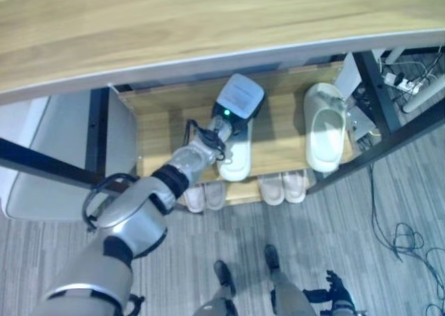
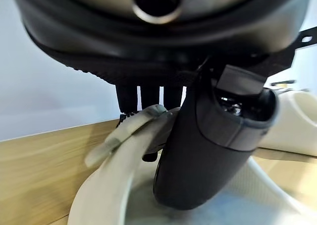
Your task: Arrange the slippers neatly on the shoe rack.
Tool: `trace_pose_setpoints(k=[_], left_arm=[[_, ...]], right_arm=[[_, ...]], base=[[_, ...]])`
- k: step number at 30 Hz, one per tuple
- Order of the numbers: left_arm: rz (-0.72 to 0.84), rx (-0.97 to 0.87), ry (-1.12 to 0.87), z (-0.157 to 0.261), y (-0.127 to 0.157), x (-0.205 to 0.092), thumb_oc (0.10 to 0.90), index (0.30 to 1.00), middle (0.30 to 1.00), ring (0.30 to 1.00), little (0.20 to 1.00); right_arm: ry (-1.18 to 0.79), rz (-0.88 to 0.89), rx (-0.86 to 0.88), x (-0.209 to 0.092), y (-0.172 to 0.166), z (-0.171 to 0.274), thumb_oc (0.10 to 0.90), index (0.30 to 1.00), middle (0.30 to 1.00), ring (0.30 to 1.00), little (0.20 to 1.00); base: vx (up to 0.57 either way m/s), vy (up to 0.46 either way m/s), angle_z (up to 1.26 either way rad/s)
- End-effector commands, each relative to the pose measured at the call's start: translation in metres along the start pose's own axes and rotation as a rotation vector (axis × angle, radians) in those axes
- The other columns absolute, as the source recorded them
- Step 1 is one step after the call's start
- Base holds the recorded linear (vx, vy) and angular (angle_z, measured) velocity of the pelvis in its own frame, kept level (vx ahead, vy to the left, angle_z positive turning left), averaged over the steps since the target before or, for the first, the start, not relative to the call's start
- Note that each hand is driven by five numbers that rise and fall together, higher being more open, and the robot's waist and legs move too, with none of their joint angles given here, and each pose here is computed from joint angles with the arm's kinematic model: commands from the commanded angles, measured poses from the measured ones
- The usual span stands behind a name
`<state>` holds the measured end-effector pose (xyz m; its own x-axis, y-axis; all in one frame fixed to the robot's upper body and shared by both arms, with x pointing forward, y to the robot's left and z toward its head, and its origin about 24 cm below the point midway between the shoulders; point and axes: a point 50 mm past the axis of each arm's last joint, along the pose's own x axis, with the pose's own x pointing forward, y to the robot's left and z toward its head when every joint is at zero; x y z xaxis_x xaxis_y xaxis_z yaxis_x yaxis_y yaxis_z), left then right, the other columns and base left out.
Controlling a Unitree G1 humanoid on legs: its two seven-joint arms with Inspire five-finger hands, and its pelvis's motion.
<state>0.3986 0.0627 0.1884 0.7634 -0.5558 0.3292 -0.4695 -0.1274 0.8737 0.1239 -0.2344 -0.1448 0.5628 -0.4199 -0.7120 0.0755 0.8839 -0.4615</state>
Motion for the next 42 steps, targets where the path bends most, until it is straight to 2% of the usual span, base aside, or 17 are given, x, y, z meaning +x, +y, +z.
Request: trace_pose_setpoints(k=[1,10,15,19,20,21,30,35,42], left_arm=[[0.176,0.057,0.032,-0.009,0.070,0.045,0.400,0.300,0.300,0.300,0.300],[0.147,0.077,0.027,-0.003,0.077,0.055,0.400,0.300,0.300,0.300,0.300],[0.144,0.168,-0.009,-0.001,0.083,0.058,0.400,0.300,0.300,0.300,0.300],[0.133,0.255,0.015,-0.018,0.087,0.055,0.400,0.300,0.300,0.300,0.300],[0.135,0.265,0.027,-0.022,0.087,0.055,0.508,0.462,0.462,0.462,0.462],[0.137,0.282,0.050,-0.028,0.089,0.054,0.800,0.900,0.900,0.900,0.900],[0.117,0.194,0.183,-0.052,0.074,0.041,0.800,0.900,0.900,0.900,0.900],[0.161,0.157,0.094,-0.030,0.070,0.042,0.800,0.900,0.900,0.900,0.900],[0.078,0.170,0.064,-0.022,0.048,0.036,0.800,0.900,0.900,0.900,0.900]], right_arm=[[-0.009,-0.073,-0.007,0.006,-0.019,0.002,0.800,0.900,0.900,0.900,0.900],[-0.071,-0.070,-0.023,0.010,-0.020,0.019,0.800,0.900,0.900,0.900,0.900],[-0.081,-0.075,-0.014,0.011,-0.023,0.022,0.800,0.900,0.900,0.900,0.900],[-0.066,-0.080,-0.023,0.011,-0.024,0.019,0.800,0.900,0.900,0.900,0.900],[-0.059,-0.081,-0.023,0.011,-0.024,0.017,0.800,0.900,0.900,0.900,0.900],[-0.044,-0.084,-0.028,0.010,-0.025,0.012,0.800,0.900,0.900,0.900,0.900],[0.024,-0.082,-0.036,0.004,-0.026,-0.009,0.800,0.900,0.900,0.900,0.900],[0.051,-0.087,-0.016,0.004,-0.027,-0.013,0.800,0.900,0.900,0.900,0.900],[0.052,-0.080,-0.026,0.005,-0.028,-0.012,0.800,0.900,0.900,0.900,0.900]], base=[[0.04,-0.014,-0.15],[0.02,-0.010,-0.06],[0.01,-0.012,-0.07],[0.02,-0.006,-0.12],[0.01,-0.025,-0.17],[0.01,-0.019,-0.14],[0.00,-0.025,-0.01],[0.00,-0.029,0.07],[-0.02,-0.010,0.09]])
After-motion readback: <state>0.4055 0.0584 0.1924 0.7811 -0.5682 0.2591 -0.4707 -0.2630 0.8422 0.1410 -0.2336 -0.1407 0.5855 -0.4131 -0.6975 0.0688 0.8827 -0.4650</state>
